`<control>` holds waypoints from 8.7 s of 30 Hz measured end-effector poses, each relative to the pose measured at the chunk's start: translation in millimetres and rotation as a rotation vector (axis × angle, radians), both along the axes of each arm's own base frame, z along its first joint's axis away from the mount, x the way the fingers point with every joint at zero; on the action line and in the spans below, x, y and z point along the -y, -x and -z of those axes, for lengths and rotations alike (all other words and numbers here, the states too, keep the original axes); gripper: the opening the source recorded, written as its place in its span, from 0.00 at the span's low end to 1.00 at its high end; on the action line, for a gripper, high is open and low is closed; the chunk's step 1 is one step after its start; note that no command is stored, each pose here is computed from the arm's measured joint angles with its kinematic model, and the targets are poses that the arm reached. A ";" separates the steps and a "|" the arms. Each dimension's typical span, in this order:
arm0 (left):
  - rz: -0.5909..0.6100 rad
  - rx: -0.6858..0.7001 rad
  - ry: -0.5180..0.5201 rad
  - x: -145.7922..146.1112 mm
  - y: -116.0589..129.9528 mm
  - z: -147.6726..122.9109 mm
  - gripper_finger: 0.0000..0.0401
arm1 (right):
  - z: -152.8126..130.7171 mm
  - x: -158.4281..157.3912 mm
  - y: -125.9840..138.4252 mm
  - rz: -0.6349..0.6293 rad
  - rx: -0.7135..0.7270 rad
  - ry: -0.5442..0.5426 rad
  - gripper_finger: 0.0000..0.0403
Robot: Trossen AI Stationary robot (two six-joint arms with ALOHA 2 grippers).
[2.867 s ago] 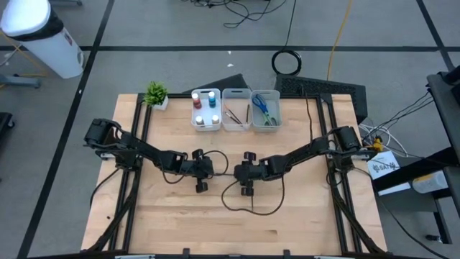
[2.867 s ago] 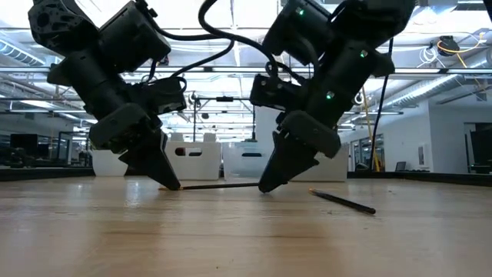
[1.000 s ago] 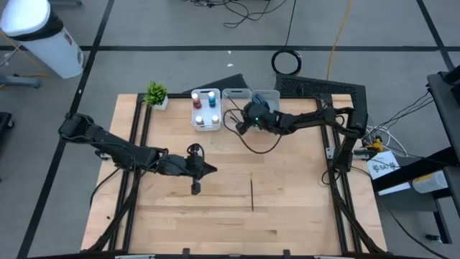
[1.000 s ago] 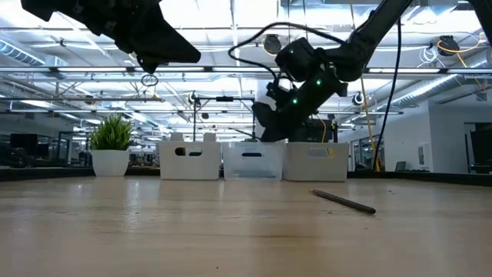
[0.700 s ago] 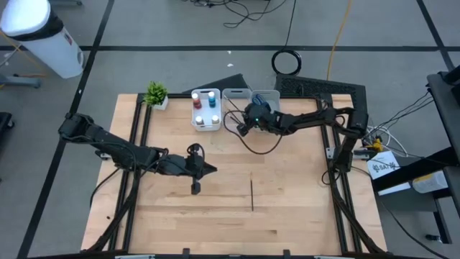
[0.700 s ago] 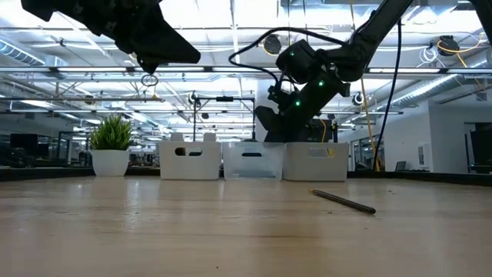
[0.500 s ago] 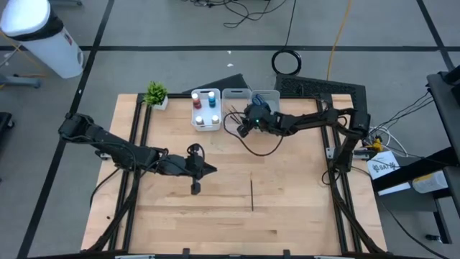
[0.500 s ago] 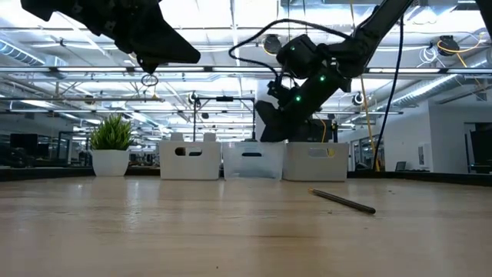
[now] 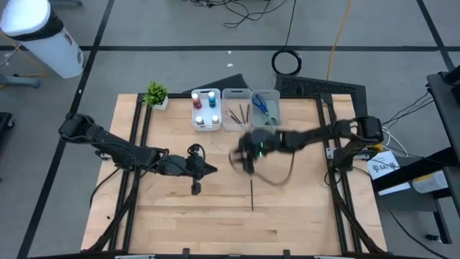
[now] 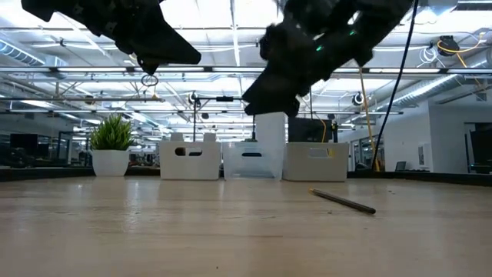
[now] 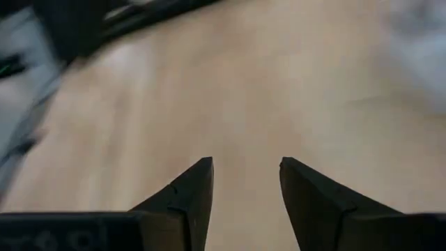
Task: Pick & Place Paint Supplies
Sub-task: Put the golden paint brush into the transparent bin
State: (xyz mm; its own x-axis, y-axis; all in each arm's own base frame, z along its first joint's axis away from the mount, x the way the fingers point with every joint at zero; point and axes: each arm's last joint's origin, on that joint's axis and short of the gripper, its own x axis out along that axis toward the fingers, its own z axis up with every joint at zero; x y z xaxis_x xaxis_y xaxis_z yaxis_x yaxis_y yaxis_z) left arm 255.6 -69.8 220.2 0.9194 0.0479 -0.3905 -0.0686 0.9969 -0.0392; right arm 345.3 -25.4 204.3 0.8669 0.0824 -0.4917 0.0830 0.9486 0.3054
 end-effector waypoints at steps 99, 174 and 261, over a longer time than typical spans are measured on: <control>0.477 -0.423 0.070 123.1 -125.5 64.2 0.08 | -3.4 -142.9 68.9 -0.198 -0.062 0.445 0.00; 0.150 -0.674 0.282 63.2 -141.7 100.4 0.08 | 4.3 -134.1 73.0 -0.172 -0.174 0.439 0.00; 0.160 -0.365 0.011 8.7 -171.9 71.7 0.57 | 86.2 -139.5 189.0 0.001 -0.606 0.110 0.00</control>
State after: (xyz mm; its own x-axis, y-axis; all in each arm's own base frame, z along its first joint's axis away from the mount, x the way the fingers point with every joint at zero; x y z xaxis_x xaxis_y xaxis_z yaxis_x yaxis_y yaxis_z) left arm 427.5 -78.5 148.5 0.7155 -0.0902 -0.6928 0.0758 0.9958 -0.0514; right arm 156.3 114.1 118.1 0.4301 0.0029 -0.9028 0.2119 0.9717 0.1041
